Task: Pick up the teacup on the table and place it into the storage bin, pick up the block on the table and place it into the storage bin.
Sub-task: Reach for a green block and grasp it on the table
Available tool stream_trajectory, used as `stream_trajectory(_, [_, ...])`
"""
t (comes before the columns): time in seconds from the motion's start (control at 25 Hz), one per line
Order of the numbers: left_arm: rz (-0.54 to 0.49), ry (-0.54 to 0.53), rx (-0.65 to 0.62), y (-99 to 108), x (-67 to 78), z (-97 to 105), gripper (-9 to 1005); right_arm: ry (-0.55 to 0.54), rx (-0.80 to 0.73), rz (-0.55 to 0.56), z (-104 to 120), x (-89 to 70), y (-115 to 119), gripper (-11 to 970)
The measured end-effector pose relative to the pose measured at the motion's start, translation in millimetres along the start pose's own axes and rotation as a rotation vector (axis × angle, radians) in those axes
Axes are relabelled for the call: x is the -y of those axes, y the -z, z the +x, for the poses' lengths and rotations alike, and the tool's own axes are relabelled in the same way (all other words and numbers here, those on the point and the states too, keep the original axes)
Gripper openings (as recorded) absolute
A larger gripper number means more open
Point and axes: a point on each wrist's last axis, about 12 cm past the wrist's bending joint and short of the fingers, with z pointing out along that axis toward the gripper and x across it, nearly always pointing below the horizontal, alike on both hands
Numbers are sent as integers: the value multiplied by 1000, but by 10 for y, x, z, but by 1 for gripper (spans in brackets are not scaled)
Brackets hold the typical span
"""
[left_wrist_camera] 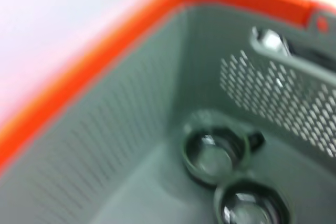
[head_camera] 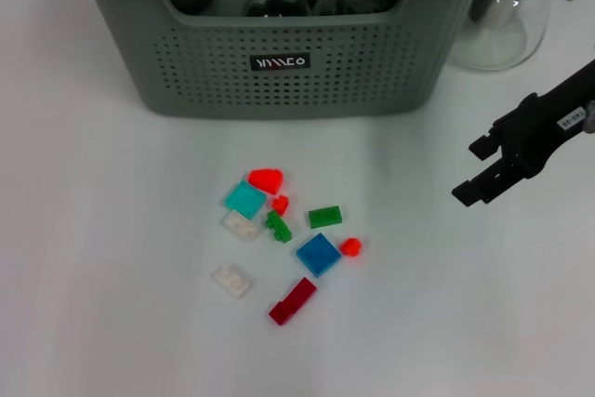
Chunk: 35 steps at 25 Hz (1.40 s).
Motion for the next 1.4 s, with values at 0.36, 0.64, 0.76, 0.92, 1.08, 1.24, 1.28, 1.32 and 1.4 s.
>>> stream_trajectory(0.36, [211,156,404,744,-209,139,794,-7,17,22,12,57,109,883])
stream_trajectory(0.64, [527,100,566,804,-14,847,837,4,46,26,-6,80,177,882])
stream_trajectory(0.76, [575,81,567,741,93,1131,837,9,52,25,-18,77,176,883])
stream_trajectory(0.92, [641,38,552,651,248,1543,838,27,59,15,-54,57,145,883])
stream_trajectory(1.08, [699,-7,554,546,386,1918,836,63,70,-12,-129,-3,56,883])
stream_trajectory(1.24, [714,-32,585,429,510,2285,834,135,84,-36,-285,-109,-85,884])
stream_trajectory(1.28, [708,-38,593,400,543,2359,834,157,89,-41,-332,-143,-131,884])
stream_trajectory(1.32, [701,-41,597,385,563,2408,833,180,95,-38,-380,-164,-169,884])
stream_trajectory(1.4, [675,-61,605,344,628,2550,832,223,92,-40,-475,-213,-263,884])
